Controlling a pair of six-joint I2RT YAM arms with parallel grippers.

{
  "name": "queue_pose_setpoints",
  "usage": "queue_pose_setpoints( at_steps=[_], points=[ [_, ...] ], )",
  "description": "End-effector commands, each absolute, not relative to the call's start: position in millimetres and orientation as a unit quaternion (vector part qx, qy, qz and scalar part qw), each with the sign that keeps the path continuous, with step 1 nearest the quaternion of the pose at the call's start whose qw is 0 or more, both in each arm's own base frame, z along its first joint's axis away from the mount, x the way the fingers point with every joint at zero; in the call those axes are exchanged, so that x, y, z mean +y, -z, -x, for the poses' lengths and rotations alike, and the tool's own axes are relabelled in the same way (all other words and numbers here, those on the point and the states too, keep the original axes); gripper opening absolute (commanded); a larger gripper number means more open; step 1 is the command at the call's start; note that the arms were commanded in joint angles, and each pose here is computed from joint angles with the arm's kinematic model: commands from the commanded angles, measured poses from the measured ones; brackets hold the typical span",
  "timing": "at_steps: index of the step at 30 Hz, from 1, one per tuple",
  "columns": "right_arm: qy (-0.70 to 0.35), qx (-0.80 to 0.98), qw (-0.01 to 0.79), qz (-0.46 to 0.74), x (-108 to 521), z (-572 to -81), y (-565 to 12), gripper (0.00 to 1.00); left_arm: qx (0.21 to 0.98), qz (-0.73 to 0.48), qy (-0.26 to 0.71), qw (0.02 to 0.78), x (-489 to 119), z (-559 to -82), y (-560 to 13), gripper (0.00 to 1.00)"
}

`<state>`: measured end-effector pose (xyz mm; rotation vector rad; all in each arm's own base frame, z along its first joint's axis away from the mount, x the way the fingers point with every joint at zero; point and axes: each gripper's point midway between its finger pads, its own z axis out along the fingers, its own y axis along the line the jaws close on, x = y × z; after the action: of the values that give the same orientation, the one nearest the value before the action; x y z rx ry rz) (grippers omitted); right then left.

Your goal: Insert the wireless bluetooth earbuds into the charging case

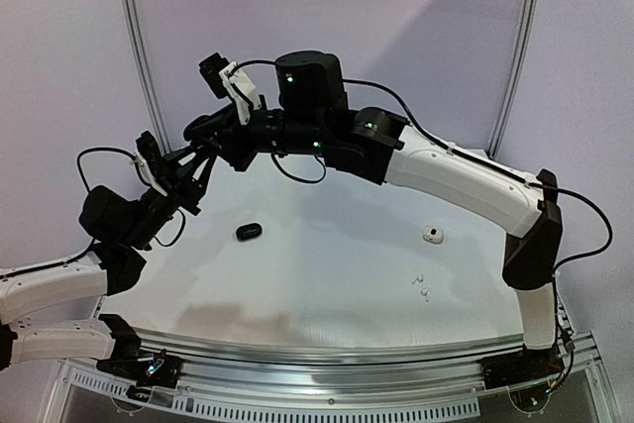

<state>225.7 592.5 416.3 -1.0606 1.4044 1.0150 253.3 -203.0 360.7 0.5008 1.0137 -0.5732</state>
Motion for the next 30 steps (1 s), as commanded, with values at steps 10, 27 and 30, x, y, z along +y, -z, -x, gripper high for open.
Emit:
queue_pose_setpoints(
  at_steps=[10,27,30],
  points=[
    [-0.375,0.610,0.525,0.460,599,-236,-388,0.00,0.463,-0.244,0.272,0.807,-207,-248,-364,0.00],
    [-0.347,0.621,0.529,0.463,600,-241,-379,0.18,0.459,-0.258,0.281,0.803,-211,-243,-363,0.00],
    [-0.341,0.622,0.531,0.463,598,-242,-379,0.19,0.459,-0.256,0.285,0.801,-211,-243,-363,0.00]
  ],
)
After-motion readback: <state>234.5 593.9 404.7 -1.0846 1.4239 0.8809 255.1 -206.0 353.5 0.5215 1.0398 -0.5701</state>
